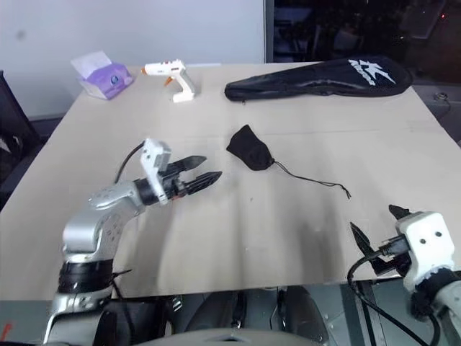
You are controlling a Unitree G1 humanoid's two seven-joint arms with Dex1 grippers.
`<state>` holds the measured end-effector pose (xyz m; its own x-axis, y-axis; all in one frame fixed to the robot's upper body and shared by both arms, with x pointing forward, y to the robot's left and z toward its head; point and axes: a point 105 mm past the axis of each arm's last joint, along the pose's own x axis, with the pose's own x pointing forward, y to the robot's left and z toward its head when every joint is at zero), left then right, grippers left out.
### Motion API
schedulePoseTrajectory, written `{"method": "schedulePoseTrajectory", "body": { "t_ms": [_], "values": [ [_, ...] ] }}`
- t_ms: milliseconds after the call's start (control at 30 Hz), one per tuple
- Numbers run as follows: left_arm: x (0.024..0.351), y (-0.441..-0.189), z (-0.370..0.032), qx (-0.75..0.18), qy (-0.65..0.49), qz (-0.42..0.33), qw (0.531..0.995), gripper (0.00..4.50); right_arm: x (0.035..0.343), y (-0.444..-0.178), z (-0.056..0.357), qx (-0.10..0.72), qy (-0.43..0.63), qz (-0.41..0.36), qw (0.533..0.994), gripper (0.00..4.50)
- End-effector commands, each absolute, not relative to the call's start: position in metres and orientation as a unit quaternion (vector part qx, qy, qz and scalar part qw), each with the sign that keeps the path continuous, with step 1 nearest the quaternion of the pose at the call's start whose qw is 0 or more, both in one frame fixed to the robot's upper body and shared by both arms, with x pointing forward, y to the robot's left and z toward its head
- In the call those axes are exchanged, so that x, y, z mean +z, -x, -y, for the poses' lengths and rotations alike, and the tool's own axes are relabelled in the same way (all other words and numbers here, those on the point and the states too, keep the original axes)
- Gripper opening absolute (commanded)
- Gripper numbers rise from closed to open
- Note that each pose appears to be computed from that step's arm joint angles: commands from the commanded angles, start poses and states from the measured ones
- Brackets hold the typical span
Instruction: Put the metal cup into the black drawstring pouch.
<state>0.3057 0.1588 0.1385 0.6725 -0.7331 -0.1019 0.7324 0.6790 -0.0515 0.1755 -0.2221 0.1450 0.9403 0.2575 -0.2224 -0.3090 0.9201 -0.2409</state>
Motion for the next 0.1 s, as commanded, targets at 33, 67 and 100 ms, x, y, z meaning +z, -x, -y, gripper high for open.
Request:
{"method": "schedulePoseTrajectory", "body": {
  "t_ms": [33,67,100],
  "values": [
    [0.1516,-0.2806,-0.1858,-0.32,-0.011,-0.025,0.947,3.9,0.1553,-0.1669,0.2274,0.152,0.157,-0.064,0.974,4.4],
    [0.1514,-0.2768,-0.1881,-0.308,-0.011,-0.025,0.951,3.9,0.1535,-0.166,0.2298,0.153,0.161,-0.067,0.973,4.4],
    [0.15,-0.2731,-0.1893,-0.302,-0.013,-0.028,0.953,3.9,0.1512,-0.1657,0.2306,0.157,0.158,-0.07,0.972,4.4]
  ]
}}
